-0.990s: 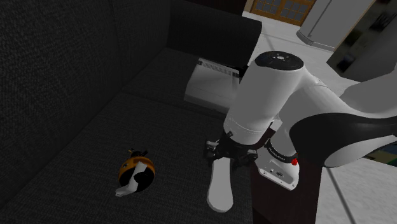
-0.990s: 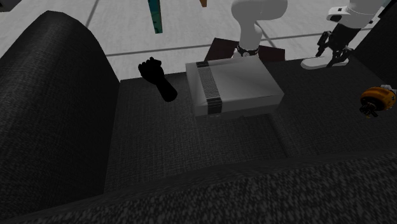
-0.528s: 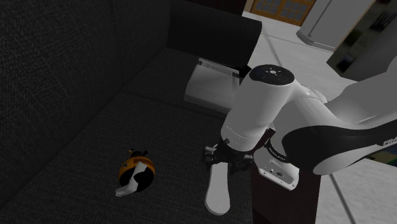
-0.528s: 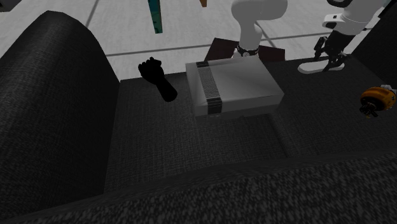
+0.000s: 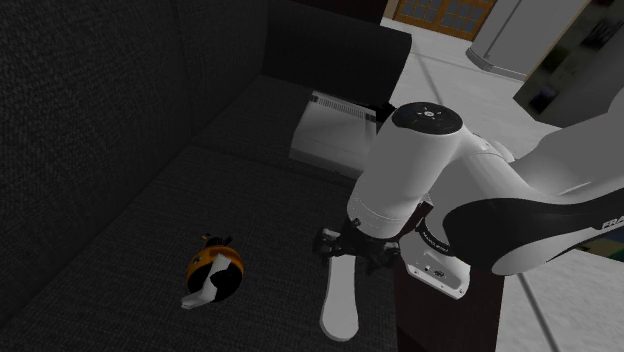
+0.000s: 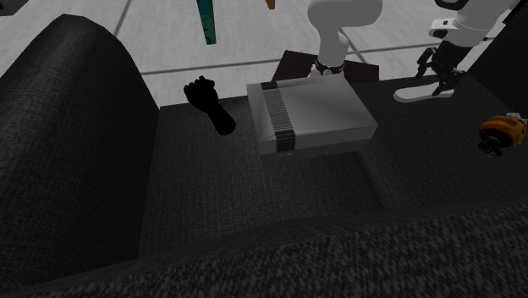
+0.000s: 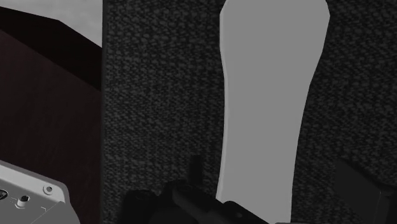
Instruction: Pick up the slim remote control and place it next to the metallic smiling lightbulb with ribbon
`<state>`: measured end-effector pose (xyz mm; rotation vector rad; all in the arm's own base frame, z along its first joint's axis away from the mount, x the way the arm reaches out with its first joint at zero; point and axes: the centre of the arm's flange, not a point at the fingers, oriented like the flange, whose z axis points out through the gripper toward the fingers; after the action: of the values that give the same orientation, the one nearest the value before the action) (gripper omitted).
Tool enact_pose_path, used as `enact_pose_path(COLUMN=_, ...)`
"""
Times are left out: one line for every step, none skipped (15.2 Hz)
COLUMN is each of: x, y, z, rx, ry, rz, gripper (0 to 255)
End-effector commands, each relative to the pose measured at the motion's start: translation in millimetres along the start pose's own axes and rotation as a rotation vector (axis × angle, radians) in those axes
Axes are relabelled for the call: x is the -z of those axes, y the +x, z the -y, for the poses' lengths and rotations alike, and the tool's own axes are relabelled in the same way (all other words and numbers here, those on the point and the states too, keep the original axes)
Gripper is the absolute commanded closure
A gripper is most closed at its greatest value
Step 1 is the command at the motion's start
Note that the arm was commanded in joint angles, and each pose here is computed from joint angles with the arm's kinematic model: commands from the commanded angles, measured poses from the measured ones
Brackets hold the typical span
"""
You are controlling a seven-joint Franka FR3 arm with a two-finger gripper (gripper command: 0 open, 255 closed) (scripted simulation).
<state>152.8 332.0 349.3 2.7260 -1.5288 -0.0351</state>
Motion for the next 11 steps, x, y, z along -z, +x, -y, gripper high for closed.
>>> enact_pose_path(x=0.0, y=0.0, z=0.0, rx=0.000, ry=0.000, rz=0.000, gripper=0)
enact_pose_path(x=0.0, y=0.0, z=0.0, rx=0.000, ry=0.000, rz=0.000, gripper=0)
enact_pose_path(x=0.0, y=0.0, z=0.0, rx=0.000, ry=0.000, rz=0.000, gripper=0)
enact_pose_path(x=13.2, y=0.0, z=0.0, rx=0.000, ry=0.000, rz=0.000, gripper=0)
enact_pose_path(x=26.4, y=0.0, z=0.0, rx=0.000, ry=0.000, rz=0.000, gripper=0)
enact_pose_path(x=39.6, y=0.0, z=0.0, rx=0.000, ry=0.000, rz=0.000, gripper=0)
enact_pose_path(x=50.0, y=0.0, z=0.0, rx=0.000, ry=0.000, rz=0.000, gripper=0)
enact_pose_path(x=50.0, y=0.0, z=0.0, rx=0.000, ry=0.000, rz=0.000, gripper=0)
enact_pose_path(x=50.0, y=0.0, z=0.0, rx=0.000, ry=0.000, rz=0.000, gripper=0)
enact_pose_path(x=50.0, y=0.0, z=0.0, rx=0.000, ry=0.000, rz=0.000, gripper=0)
enact_pose_path(x=50.0, y=0.0, z=0.0, rx=0.000, ry=0.000, rz=0.000, gripper=0)
